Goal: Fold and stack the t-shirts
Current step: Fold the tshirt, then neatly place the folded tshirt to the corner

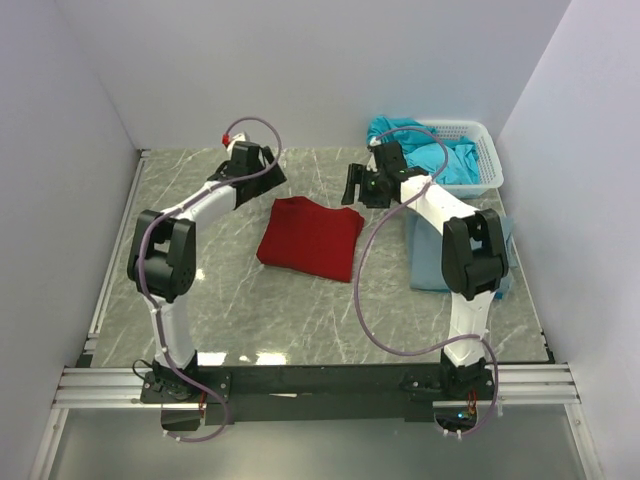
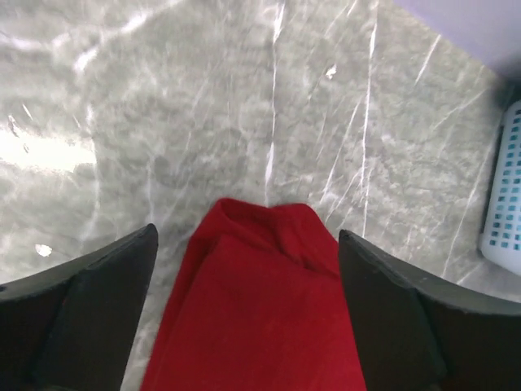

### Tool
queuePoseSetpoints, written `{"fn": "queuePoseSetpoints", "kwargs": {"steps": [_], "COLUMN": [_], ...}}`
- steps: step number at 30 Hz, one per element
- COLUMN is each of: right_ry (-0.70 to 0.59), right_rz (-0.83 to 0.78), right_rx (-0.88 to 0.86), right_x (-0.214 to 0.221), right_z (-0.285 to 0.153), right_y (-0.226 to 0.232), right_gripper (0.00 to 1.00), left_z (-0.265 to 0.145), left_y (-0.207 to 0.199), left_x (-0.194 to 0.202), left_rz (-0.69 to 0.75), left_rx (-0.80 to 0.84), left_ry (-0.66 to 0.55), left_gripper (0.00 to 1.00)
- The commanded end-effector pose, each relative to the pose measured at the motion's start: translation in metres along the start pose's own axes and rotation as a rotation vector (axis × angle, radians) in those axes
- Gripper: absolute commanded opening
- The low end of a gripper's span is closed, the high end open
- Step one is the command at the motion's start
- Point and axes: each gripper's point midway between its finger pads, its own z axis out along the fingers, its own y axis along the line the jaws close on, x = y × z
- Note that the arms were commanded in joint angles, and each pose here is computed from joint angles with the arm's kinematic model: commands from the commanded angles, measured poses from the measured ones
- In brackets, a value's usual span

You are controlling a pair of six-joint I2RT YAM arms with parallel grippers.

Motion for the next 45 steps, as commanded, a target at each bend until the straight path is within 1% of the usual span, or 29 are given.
{"fn": "queuePoseSetpoints", "kwargs": {"steps": [1,3,4,5,6,7,9,10,12,13,15,16,17,18,19,21,22,23,24,25,26,28,31,32,34,36,40,42,45], "right_ry": [-0.124,-0.131,-0.139,-0.138,-0.149,-0.127,-0.159,-0.139,-0.171,-0.177,-0.179,-0.177,-0.166,-0.162,-0.144,-0.148,-0.154,-0.142,-0.144,-0.145,-0.135,-0.123,-0.098,-0.069,-0.058,-0.035,-0.015,0.019,0.046], "right_rz": [-0.038,-0.042,-0.039,-0.037,-0.033,-0.026,-0.022,-0.018,-0.014,-0.018,-0.026,-0.03,-0.039,-0.041,-0.028,-0.007,0.0,0.005,0.009,0.012,0.016,0.019,0.018,0.025,0.021,0.034,0.037,0.038,0.024], "right_rx": [-0.008,-0.01,-0.009,-0.015,-0.024,-0.022,-0.03,-0.021,-0.028,-0.033,-0.043,-0.046,-0.051,-0.044,-0.031,-0.024,-0.015,-0.009,-0.008,0.007,0.011,0.015,0.029,0.039,0.033,0.07,0.09,0.108,0.123], "right_x": [-0.038,-0.035,-0.034,-0.027,-0.026,-0.012,-0.01,0.003,0.006,0.01,0.024,0.028,0.039,0.045,0.055,0.063,0.066,0.074,0.075,0.078,0.081,0.083,0.084,0.09,0.089,0.093,0.091,0.099,0.106], "right_z": [-0.03,-0.039,-0.044,-0.05,-0.054,-0.053,-0.067,-0.066,-0.079,-0.082,-0.089,-0.09,-0.092,-0.091,-0.088,-0.087,-0.086,-0.082,-0.08,-0.077,-0.071,-0.065,-0.05,-0.042,-0.036,-0.025,-0.008,0.002,0.011], "right_y": [0.012,0.013,0.012,0.013,0.014,0.01,0.014,0.011,0.015,0.018,0.02,0.022,0.026,0.026,0.023,0.026,0.026,0.025,0.025,0.023,0.021,0.021,0.021,0.018,0.022,0.015,0.015,0.013,0.015], "right_gripper": [0.84,0.85,0.85,0.86,0.87,0.87,0.88,0.88,0.88,0.89,0.89,0.89,0.9,0.9,0.9,0.91,0.91,0.92,0.93,0.93,0.94,0.94,0.93,0.93,0.92,0.91,0.86,0.84,0.75], "left_z": [-0.02,-0.04,-0.047,-0.065,-0.075,-0.093,-0.109,-0.124,-0.138,-0.142,-0.16,-0.163,-0.179,-0.178,-0.196,-0.206,-0.203,-0.217,-0.215,-0.226,-0.229,-0.23,-0.243,-0.242,-0.242,-0.24,-0.233,-0.23,-0.224], "left_y": [-0.024,-0.032,-0.03,-0.037,-0.037,-0.038,-0.037,-0.034,-0.03,-0.024,-0.015,-0.009,-0.009,0.001,-0.001,0.003,0.016,0.016,0.028,0.034,0.038,0.052,0.062,0.066,0.075,0.079,0.081,0.083,0.09], "left_x": [-0.03,-0.044,-0.044,-0.055,-0.059,-0.064,-0.065,-0.065,-0.065,-0.06,-0.065,-0.059,-0.063,-0.049,-0.052,-0.049,-0.034,-0.039,-0.029,-0.034,-0.032,-0.025,-0.023,-0.022,-0.016,-0.013,-0.003,-0.001,0.001], "left_rz": [-0.005,0.002,0.017,0.022,0.028,0.046,0.064,0.077,0.081,0.077,0.068,0.063,0.054,0.051,0.037,0.005,-0.022,-0.042,-0.066,-0.125,-0.139,-0.16,-0.173,-0.175,-0.185,-0.186,-0.162,-0.155,-0.154], "left_rx": [0.086,0.118,0.121,0.147,0.15,0.166,0.178,0.184,0.192,0.18,0.151,0.137,0.153,0.145,0.176,0.194,0.175,0.201,0.178,0.167,0.165,0.135,0.125,0.109,0.084,0.066,0.059,0.046,0.012], "left_ry": [-0.032,-0.071,-0.075,-0.106,-0.119,-0.14,-0.155,-0.166,-0.169,-0.165,-0.188,-0.178,-0.206,-0.184,-0.216,-0.248,-0.236,-0.28,-0.28,-0.327,-0.338,-0.357,-0.391,-0.397,-0.392,-0.387,-0.344,-0.331,-0.339], "left_gripper": [0.99,0.99,0.99,0.99,0.99,0.99,0.99,0.99,0.99,1.0,0.99,0.99,0.99,0.99,0.99,0.99,0.99,0.99,0.99,0.99,0.99,1.0,0.99,0.99,0.99,0.99,1.0,0.99,0.99]}}
